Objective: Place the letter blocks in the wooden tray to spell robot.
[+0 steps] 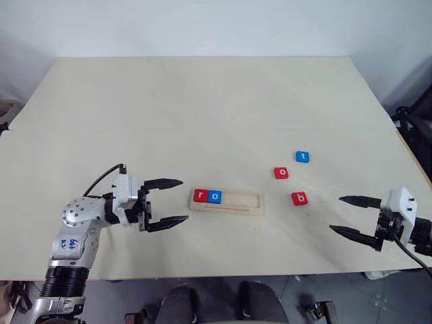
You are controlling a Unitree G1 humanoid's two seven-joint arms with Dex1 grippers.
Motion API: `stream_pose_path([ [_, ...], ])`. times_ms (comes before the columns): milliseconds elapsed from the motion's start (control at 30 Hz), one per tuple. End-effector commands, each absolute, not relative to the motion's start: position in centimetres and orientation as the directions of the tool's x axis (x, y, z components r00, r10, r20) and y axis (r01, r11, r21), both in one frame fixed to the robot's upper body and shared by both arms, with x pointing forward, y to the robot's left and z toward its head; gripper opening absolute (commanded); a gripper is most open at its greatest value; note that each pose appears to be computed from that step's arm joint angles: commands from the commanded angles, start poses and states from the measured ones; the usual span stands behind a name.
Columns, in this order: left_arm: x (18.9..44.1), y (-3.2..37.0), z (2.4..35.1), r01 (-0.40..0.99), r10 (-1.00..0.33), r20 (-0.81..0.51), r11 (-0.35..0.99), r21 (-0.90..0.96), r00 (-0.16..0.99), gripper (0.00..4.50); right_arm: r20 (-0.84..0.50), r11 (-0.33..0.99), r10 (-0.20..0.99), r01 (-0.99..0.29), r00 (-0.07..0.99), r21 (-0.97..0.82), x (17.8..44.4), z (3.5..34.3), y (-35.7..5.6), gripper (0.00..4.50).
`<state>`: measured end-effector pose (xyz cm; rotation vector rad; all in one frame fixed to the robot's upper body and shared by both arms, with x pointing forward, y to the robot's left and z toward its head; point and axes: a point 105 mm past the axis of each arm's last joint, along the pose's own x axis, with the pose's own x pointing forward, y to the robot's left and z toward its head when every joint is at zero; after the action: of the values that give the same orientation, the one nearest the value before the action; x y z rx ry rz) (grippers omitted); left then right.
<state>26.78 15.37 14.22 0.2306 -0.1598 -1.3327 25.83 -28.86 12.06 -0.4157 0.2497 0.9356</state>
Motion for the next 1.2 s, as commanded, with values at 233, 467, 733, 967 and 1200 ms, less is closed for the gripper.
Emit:
stream_pose_path([
  [233,25.3,14.7,15.6,0.954,-0.986,-0.031,0.153,0.259,0.166,4.50,-0.487,0.334,0.774,-0.915,0.403,-0.226,30.4,13.7,-27.4,4.45],
  [467,24.4,14.0,15.7,0.957,-0.990,-0.016,0.134,0.256,0.142,4.50,-0.532,0.236,0.794,-0.955,0.295,-0.178,32.0,13.2,-25.7,4.45],
  [733,24.3,13.7,16.0,0.951,-0.989,-0.004,0.138,0.277,0.145,4.50,-0.542,0.184,0.806,-0.971,0.239,-0.155,32.3,12.2,-24.4,4.27],
  [967,24.8,13.7,16.2,0.946,-0.988,0.000,0.150,0.288,0.156,4.50,-0.552,0.170,0.801,-0.972,0.231,-0.162,31.9,11.1,-24.3,2.20],
  [1200,25.3,14.1,16.0,0.940,-0.983,-0.002,0.174,0.294,0.183,4.50,-0.532,0.143,0.816,-0.970,0.228,-0.197,32.2,12.3,-23.4,1.48],
])
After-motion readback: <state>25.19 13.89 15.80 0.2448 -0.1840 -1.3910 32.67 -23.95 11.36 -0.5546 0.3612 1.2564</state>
